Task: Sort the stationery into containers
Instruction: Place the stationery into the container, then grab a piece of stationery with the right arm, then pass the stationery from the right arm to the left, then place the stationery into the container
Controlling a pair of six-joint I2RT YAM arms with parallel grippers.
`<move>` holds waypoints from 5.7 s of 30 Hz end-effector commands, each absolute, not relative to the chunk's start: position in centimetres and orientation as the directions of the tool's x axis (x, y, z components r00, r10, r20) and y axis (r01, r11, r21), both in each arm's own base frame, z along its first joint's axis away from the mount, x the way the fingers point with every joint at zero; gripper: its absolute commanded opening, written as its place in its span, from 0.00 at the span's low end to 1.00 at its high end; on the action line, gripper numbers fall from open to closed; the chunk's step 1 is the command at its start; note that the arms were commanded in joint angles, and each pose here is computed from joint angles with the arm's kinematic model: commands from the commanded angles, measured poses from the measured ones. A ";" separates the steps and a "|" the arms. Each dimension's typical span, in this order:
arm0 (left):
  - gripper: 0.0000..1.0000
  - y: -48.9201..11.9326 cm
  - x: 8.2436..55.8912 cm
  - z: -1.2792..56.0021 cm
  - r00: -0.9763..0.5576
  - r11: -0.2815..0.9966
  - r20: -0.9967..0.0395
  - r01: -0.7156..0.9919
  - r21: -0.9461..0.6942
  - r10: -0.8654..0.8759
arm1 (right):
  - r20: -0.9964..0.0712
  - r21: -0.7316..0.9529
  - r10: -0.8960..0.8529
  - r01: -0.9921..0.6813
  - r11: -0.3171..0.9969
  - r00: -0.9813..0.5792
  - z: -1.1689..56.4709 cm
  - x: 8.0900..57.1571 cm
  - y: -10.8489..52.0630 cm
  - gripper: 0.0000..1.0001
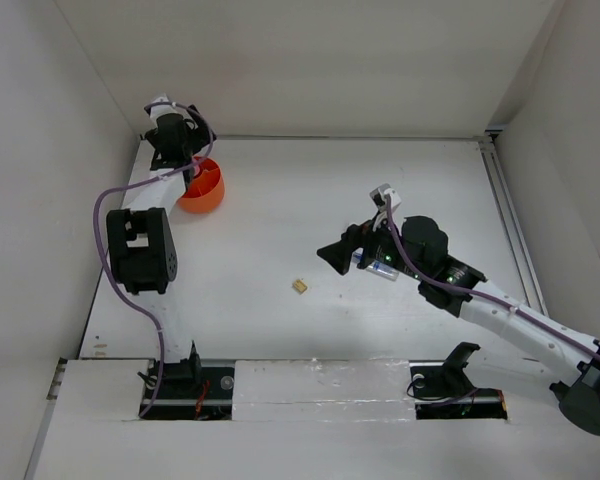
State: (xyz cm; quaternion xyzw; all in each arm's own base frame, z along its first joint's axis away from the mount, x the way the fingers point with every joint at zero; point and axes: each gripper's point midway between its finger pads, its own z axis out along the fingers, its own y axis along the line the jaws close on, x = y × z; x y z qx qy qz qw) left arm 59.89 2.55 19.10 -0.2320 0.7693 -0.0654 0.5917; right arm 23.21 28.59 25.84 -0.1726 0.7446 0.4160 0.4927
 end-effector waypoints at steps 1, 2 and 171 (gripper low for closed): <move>1.00 2.1 58.7 30.3 0.009 0.886 -0.902 -0.187 -0.425 -0.431 | -0.894 0.413 0.132 -0.677 0.609 -0.427 25.7 23.5 28.7 1.00; 1.00 1.3 58.0 32.2 0.026 0.892 -0.907 -0.173 -0.417 -0.420 | -0.892 0.412 0.128 -0.668 0.619 -0.433 25.2 23.7 28.7 1.00; 0.00 9.6 44.6 25.3 -0.159 0.585 -0.692 -0.683 -0.437 -0.704 | -0.980 0.093 -0.069 -0.740 0.667 -0.186 28.0 25.9 31.8 0.97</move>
